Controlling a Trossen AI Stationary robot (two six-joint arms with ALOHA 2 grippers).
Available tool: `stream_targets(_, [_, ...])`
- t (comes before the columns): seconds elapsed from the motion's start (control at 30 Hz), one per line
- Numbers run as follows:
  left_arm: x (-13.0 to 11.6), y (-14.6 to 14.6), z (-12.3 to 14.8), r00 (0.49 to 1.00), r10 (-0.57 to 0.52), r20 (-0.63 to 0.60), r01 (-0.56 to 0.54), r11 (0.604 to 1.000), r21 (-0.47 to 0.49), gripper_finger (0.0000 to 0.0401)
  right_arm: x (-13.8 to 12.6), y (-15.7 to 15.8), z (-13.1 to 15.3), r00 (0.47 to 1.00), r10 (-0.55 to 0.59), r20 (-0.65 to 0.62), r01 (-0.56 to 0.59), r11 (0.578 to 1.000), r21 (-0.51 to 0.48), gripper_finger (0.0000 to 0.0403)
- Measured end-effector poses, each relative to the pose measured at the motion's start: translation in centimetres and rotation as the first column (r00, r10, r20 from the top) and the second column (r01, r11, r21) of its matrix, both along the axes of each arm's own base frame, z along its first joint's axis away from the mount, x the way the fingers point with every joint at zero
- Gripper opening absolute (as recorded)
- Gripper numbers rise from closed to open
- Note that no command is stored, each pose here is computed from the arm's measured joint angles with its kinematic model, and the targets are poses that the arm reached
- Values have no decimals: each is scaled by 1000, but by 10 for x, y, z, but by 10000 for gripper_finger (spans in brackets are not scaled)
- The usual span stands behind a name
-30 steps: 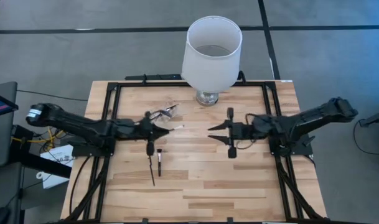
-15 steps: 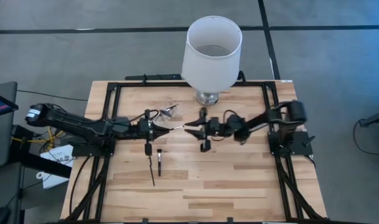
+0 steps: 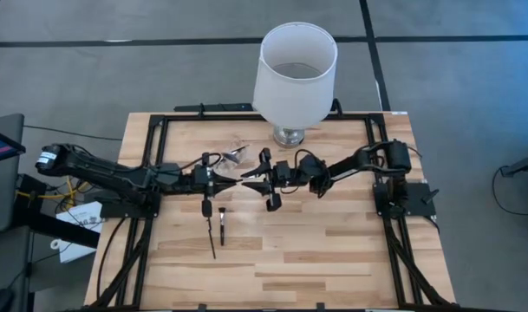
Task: Put items in baskets/containers
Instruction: Put the black eyeshadow brush into the transparent organizer
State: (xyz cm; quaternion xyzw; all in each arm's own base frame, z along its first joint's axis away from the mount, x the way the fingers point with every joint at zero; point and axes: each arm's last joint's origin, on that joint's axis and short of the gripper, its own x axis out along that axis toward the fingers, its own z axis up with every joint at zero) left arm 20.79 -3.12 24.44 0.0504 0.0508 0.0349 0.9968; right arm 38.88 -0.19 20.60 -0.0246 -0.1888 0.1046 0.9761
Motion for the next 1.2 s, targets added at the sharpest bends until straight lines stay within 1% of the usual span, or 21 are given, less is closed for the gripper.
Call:
stream_targets(0.13, [0, 0, 0, 1000, -3, 0, 3, 1000, -1, 16, 0, 0, 0, 1000, 0, -13, 0, 1000, -2, 83])
stream_targets(0.23, [0, 0, 0, 1000, -2, 0, 2, 1000, -1, 17, 1, 0, -2, 999, -3, -34, 3, 1000, -5, 53])
stream_targets(0.33, [0, 0, 0, 1000, -3, 1, 3, 1000, -5, 17, 1, 0, -2, 999, -12, -32, 12, 1000, -10, 18])
stream_targets(0.37, [0, 0, 0, 1000, -2, 1, 2, 1000, -9, 17, 1, 0, -1, 1000, -13, -28, 13, 1000, -11, 13])
stream_targets(0.53, [1, -2, -1, 998, -63, -3, 63, 998, -26, 27, 0, 1, -1, 1000, -8, -25, 8, 1000, -6, 22])
stream_targets(0.63, [4, -3, -4, 997, -79, -21, 78, 996, -47, 42, 1, 1, -1, 999, 6, -35, -5, 1000, 29, 15])
stream_targets(0.73, [8, -4, -15, 993, -86, -86, 82, 995, -51, 56, 2, 0, 0, 999, 10, -46, -6, 997, 81, 8])
stream_targets(0.83, [13, -5, -23, 989, -81, -120, 76, 996, -49, 72, 7, 0, -1, 993, 24, -112, -10, 992, 123, 15])
stream_targets(0.97, [17, -3, -29, 989, -5, -151, 1, 1000, -29, 93, 20, 0, -1, 968, 21, -248, 13, 991, 131, 10])
stream_targets(1.03, [16, -2, -29, 989, 25, -147, -28, 999, -22, 103, 24, 2, 0, 946, -8, -323, 42, 994, 98, 7])
stream_targets(1.1, [14, -2, -27, 989, 40, -144, -43, 999, -19, 112, 21, 5, 8, 924, -58, -378, 85, 995, 54, 7])
stream_targets(1.2, [10, -1, -20, 993, 38, -112, -41, 999, -27, 124, 12, 13, 30, 899, -138, -415, 153, 988, 3, 15])
